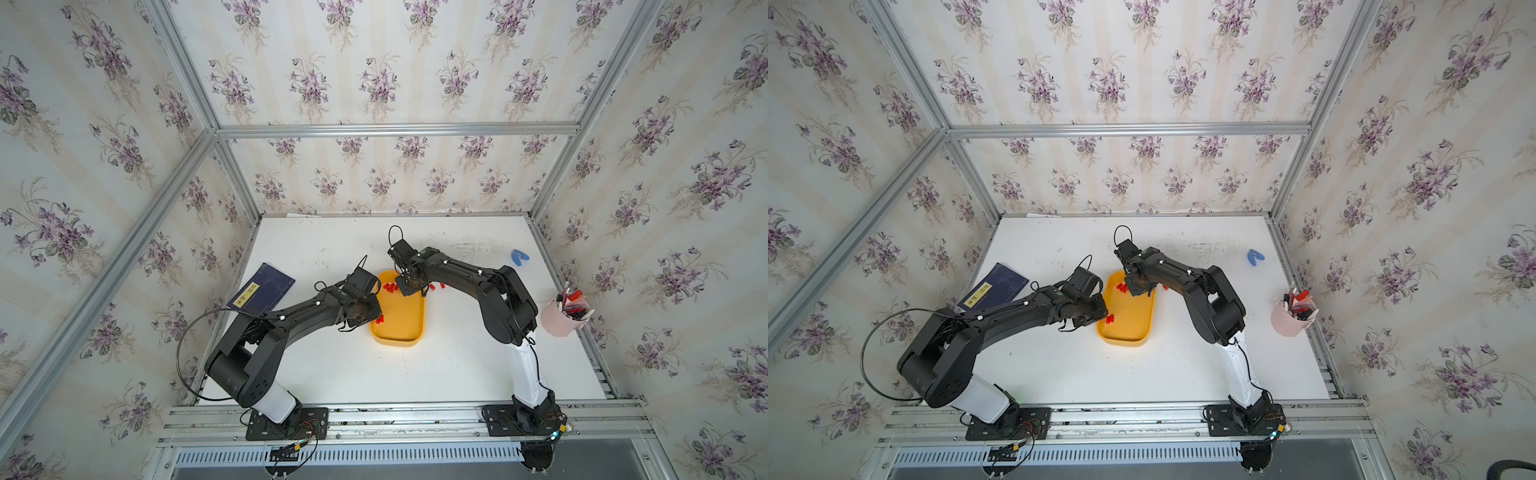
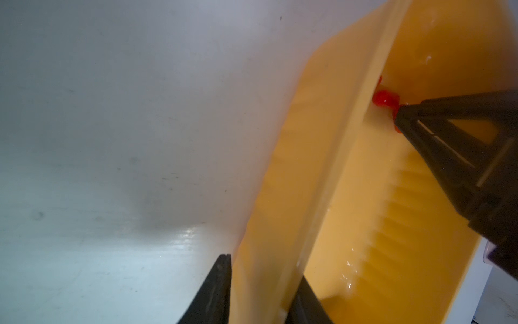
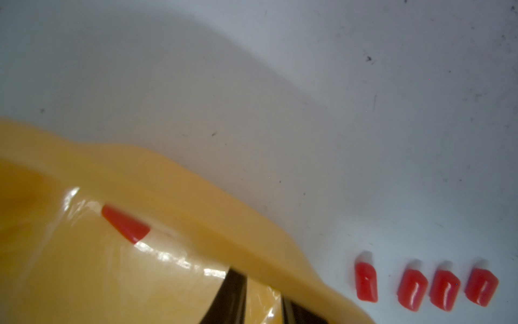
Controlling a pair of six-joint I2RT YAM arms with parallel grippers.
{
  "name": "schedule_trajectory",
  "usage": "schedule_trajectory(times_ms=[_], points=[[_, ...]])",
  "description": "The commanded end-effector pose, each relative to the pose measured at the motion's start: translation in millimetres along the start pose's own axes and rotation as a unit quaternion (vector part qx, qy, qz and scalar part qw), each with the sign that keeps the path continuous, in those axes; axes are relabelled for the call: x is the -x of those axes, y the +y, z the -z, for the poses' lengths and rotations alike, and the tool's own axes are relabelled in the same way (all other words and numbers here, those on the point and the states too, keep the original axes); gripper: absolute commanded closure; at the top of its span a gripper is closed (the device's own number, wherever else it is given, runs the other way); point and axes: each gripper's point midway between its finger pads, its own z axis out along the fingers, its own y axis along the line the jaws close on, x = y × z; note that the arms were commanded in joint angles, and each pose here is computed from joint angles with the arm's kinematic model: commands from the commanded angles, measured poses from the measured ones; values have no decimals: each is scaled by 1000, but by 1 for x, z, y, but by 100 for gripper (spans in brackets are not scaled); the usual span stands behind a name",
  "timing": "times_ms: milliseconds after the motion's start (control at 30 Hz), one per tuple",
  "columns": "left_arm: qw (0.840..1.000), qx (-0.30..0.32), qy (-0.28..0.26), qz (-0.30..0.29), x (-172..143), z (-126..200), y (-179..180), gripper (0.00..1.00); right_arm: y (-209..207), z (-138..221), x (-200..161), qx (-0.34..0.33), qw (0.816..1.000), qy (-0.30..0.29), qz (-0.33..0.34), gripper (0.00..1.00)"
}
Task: Take the screw protection sleeves out of the storage box
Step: Pick up the screw protection sleeve from the storage box.
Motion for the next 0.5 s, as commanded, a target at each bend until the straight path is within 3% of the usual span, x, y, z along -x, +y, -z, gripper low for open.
schedule_trajectory(times_ms=[0, 233, 467], points=[[1000, 2, -3, -3, 2, 0, 0, 66, -6, -7, -4, -20, 1000, 7, 0, 74], [1000, 4, -4, -2, 3, 0, 0, 66, -10, -12, -15, -33, 999, 24, 2, 75], [1000, 5, -2, -1, 2, -1, 1, 66, -8, -12, -20, -27, 999, 31, -1, 83]])
